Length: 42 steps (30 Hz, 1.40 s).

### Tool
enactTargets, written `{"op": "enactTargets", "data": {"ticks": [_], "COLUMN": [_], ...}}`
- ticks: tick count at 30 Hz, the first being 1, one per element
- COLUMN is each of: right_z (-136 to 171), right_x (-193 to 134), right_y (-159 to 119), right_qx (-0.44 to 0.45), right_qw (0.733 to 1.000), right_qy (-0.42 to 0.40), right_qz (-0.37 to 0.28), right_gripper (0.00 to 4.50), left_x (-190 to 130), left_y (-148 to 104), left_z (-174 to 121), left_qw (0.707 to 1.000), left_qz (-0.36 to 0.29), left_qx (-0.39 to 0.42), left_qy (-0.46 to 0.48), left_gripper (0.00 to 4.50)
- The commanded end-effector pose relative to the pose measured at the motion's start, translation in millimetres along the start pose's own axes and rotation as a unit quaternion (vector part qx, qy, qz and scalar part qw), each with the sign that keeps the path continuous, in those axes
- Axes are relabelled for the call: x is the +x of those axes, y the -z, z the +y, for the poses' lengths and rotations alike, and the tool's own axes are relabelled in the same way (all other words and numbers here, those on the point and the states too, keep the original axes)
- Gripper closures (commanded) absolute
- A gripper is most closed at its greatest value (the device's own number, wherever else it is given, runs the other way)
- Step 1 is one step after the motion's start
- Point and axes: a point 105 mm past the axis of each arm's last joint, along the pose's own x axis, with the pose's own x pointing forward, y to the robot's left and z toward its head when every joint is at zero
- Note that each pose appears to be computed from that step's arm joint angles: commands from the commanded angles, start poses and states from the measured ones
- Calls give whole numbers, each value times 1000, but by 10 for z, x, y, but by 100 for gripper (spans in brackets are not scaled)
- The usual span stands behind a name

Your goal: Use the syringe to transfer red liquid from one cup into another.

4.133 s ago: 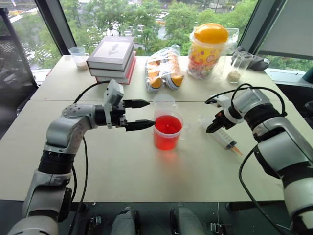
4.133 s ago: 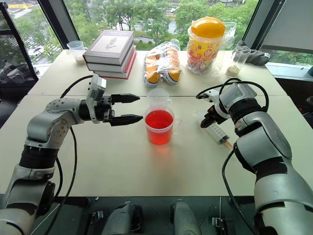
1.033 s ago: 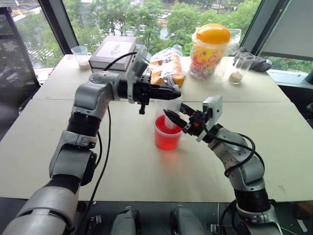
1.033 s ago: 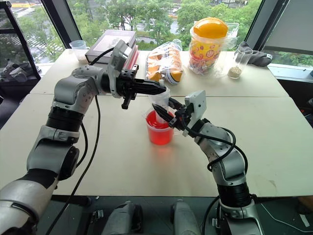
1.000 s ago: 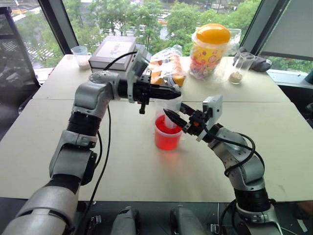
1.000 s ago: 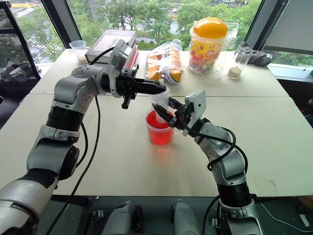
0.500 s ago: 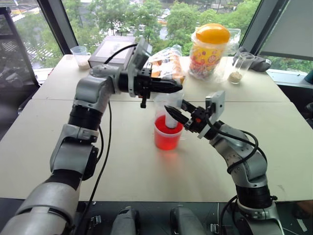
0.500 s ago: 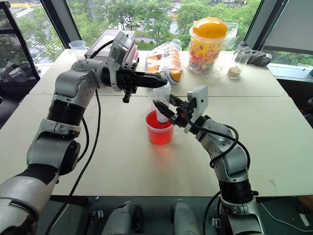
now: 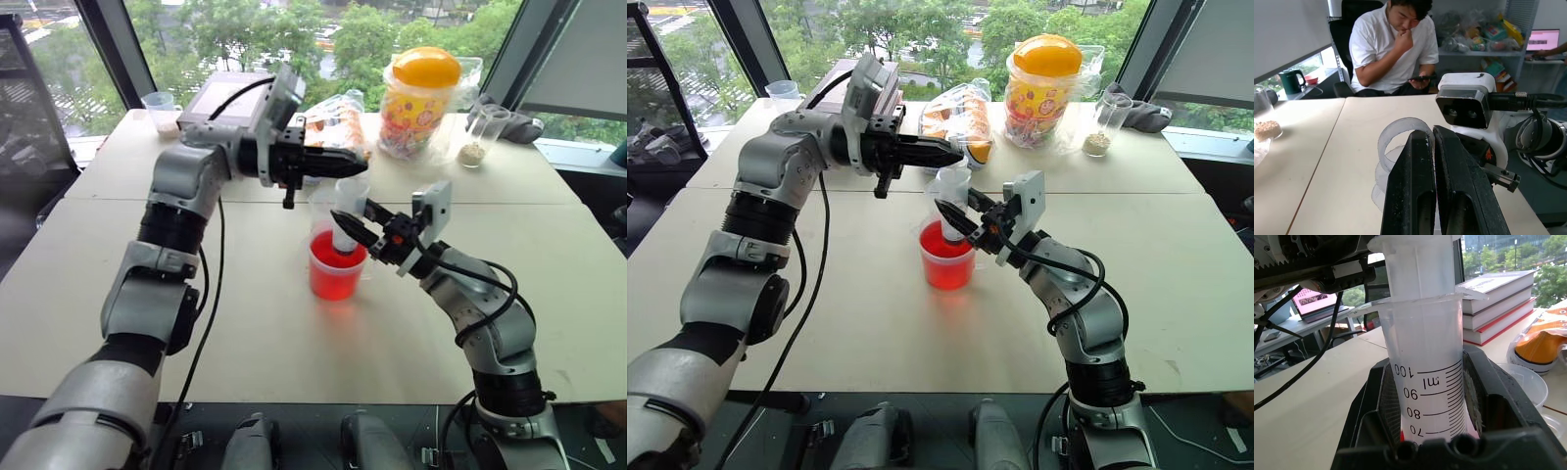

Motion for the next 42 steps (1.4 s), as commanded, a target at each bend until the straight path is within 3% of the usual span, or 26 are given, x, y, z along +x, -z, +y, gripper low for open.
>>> {"op": "enactTargets", "data": {"ticks": [1, 17, 21, 27, 36, 42], "right_z": [170, 168, 126, 66, 34, 62], "right_x": [19, 58, 73, 58, 42, 69], "right_y": [78, -64, -219, -423, -512, -613], "right_qx": [10, -1, -8, -12, -3, -6], "right_qw": [999, 999, 999, 999, 999, 998], "right_qy": [-39, -41, -37, -32, -30, -37], "right_qz": [16, -2, -19, -36, -41, -49], "right_gripper": [308, 308, 308, 308, 308, 308], "left_x": [-25, 43, 10, -137, -486, -688], "left_y": [-467, -387, -242, -58, -142, -70], "left_z": [45, -5, -30, -6, -67, -56], "left_qw": [996, 997, 999, 999, 996, 992], "left_qz": [-39, -36, -20, -8, -36, -19], "left_qx": [79, 66, 45, 31, 6, 1], "left_qy": [-23, -8, -5, -38, -80, -128], "left_gripper": [449, 449, 321, 13, 5, 5]}}
